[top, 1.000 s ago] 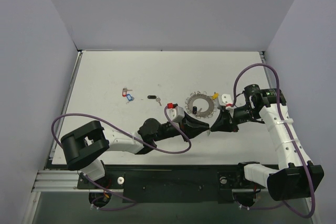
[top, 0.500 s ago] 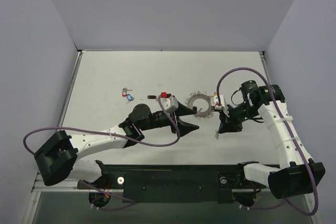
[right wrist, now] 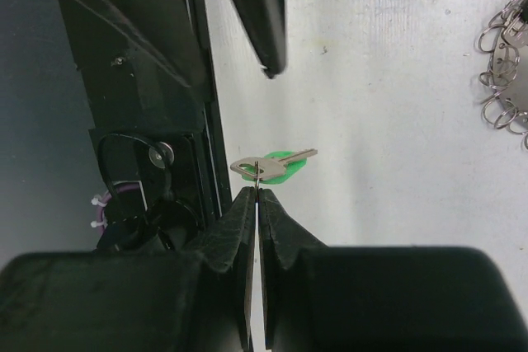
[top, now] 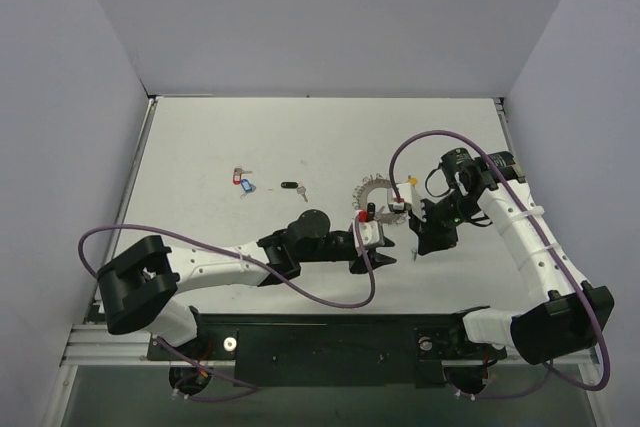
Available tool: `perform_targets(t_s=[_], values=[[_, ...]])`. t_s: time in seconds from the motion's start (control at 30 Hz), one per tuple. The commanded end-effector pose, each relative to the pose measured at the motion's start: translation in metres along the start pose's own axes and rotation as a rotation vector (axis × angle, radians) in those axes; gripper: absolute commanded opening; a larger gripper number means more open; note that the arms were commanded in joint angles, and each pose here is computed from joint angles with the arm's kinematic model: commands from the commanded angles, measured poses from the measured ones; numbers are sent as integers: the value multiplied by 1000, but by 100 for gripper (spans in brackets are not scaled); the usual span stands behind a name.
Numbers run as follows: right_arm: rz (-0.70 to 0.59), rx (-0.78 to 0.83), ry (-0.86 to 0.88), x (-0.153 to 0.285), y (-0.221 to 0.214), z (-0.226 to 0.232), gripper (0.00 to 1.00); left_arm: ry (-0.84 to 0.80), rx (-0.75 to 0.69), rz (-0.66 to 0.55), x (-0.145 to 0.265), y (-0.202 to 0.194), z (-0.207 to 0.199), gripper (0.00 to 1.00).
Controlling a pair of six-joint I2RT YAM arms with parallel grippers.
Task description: Put the keys on the keyring
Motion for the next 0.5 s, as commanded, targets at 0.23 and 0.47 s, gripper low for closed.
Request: perform_targets(t_s=[0.23, 0.47], values=[[-4, -82, 133, 2, 3, 24, 0, 18, -49, -240, -27, 26, 7, 45], [-15, -75, 122, 2, 4, 24, 0, -60, -4, -262, -35, 22, 0, 41]])
Point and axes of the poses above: each gripper's point midway between its finger pads, its own x axis back along the fingers, its own z axis along the line the jaws close on, y = z × x, the point moved 9 cm from there along x, back along the fingers, and after that the axes turned 15 degrees about x, right-handed, at the moved point
